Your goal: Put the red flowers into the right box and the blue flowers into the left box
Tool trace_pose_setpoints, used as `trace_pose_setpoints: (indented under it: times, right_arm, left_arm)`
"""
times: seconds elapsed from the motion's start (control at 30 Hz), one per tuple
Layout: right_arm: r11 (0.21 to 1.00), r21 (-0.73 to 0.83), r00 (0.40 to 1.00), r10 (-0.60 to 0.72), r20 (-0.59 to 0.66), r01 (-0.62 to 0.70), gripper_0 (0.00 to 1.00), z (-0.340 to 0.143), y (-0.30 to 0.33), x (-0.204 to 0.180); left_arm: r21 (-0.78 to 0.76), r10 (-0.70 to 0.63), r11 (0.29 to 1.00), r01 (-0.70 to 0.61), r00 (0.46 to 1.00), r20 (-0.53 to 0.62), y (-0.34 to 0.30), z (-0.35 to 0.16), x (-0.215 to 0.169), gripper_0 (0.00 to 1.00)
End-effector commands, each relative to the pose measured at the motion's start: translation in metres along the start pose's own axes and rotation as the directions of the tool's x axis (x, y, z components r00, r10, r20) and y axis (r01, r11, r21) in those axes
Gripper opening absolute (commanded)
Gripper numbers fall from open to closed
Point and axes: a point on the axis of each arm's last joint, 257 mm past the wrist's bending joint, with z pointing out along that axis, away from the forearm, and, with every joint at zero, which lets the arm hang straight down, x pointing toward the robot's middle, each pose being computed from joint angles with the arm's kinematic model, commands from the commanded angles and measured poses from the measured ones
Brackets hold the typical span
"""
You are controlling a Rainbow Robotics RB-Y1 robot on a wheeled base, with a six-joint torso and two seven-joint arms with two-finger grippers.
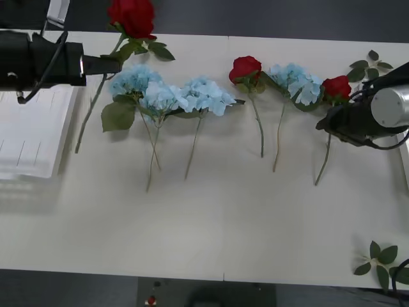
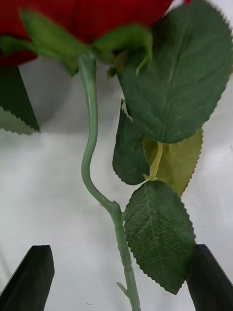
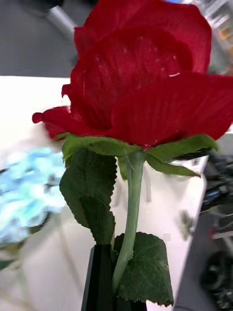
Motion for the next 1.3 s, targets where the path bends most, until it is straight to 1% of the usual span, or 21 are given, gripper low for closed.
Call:
trace_pose_setpoints:
  times: [0.03, 0.2, 0.27, 0.3, 0.33, 0.37, 0.4, 0.53, 0.63, 0.73, 0.87, 1.0, 1.1, 1.13, 1.17, 1.3]
  right_arm:
    - [1.0, -0.016, 0.999, 0.026, 0.023, -0.025, 0.78, 0.006, 0.014, -0.006]
    - [0.999, -0.026, 0.999, 0.022, 0.029, -0.021, 0.78, 0.017, 0.02, 0.0]
    - [0.999, -0.026, 0.999, 0.019, 0.032, -0.018, 0.77, 0.02, 0.02, 0.001]
    - [1.0, -0.027, 0.999, 0.017, 0.034, -0.016, 0.58, 0.022, 0.021, 0.003]
    - [1.0, -0.027, 0.999, 0.009, 0.037, -0.008, 0.32, 0.023, 0.022, 0.004]
    - [1.0, -0.027, 0.999, 0.007, 0.036, -0.006, 0.19, 0.024, 0.022, 0.005]
    - [1.0, -0.025, 0.999, 0.005, 0.036, -0.004, 0.0, 0.024, 0.022, 0.005]
    - [1.0, -0.022, 0.999, 0.001, 0.035, 0.0, 0.0, 0.025, 0.021, 0.006]
    - [1.0, -0.016, 0.999, 0.002, 0.034, -0.001, 0.0, 0.026, 0.018, 0.006]
    - [1.0, -0.016, 0.999, 0.0, 0.039, 0.001, 0.0, 0.023, 0.017, 0.002]
    - [1.0, -0.008, 0.998, -0.005, 0.059, 0.005, 0.0, 0.007, 0.011, -0.016]
    - [1.0, 0.026, 0.999, -0.009, 0.041, 0.008, 0.0, -0.038, -0.002, -0.045]
    - [0.997, 0.076, 0.999, -0.021, 0.028, 0.019, 0.0, -0.089, -0.02, -0.071]
    - [0.996, 0.084, 1.0, -0.021, 0.02, 0.019, 0.0, -0.097, -0.024, -0.073]
    - [0.994, 0.105, 1.0, -0.024, 0.016, 0.022, 0.0, -0.122, -0.031, -0.083]
    - [0.992, 0.129, 1.0, -0.002, 0.012, 0.0, 0.0, -0.181, -0.047, -0.105]
  left_arm:
    - [0.094, 0.138, 0.985, -0.143, 0.988, 0.065, -0.022, 0.015, 0.011, 0.0]
    - [0.16, 0.168, 0.969, -0.188, 0.977, 0.134, -0.037, 0.032, 0.021, 0.0]
    - [0.176, 0.167, 0.965, -0.196, 0.971, 0.169, -0.042, 0.039, 0.021, 0.0]
    - [0.187, 0.155, 0.963, -0.192, 0.969, 0.192, -0.045, 0.043, 0.022, 0.0]
    - [0.197, 0.142, 0.963, -0.185, 0.966, 0.216, -0.048, 0.048, 0.023, 0.0]
    - [0.203, 0.136, 0.962, -0.183, 0.964, 0.227, -0.05, 0.05, 0.022, 0.0]
    - [0.213, 0.109, 0.963, -0.164, 0.963, 0.246, -0.052, 0.055, 0.023, 0.0]
    - [0.217, 0.039, 0.969, -0.115, 0.944, 0.328, -0.064, 0.069, 0.015, 0.0]
    - [0.157, 0.024, 0.983, -0.094, 0.917, 0.398, -0.078, 0.085, 0.008, 0.0]
    - [0.151, 0.002, 0.986, -0.074, 0.902, 0.431, -0.094, 0.1, 0.008, 0.0]
    - [0.17, -0.031, 0.984, -0.05, 0.898, 0.438, -0.108, 0.118, 0.015, 0.0]
    - [0.156, -0.027, 0.987, -0.048, 0.894, 0.448, -0.113, 0.132, 0.018, 0.0]
    - [0.141, -0.016, 0.989, -0.054, 0.893, 0.451, -0.113, 0.138, 0.02, 0.0]
    - [0.138, -0.013, 0.989, -0.055, 0.893, 0.449, -0.113, 0.139, 0.021, 0.0]
    - [0.137, -0.011, 0.989, -0.056, 0.893, 0.45, -0.113, 0.139, 0.021, 0.0]
    - [0.134, -0.004, 0.989, -0.063, 0.893, 0.449, -0.113, 0.139, 0.022, 0.0]
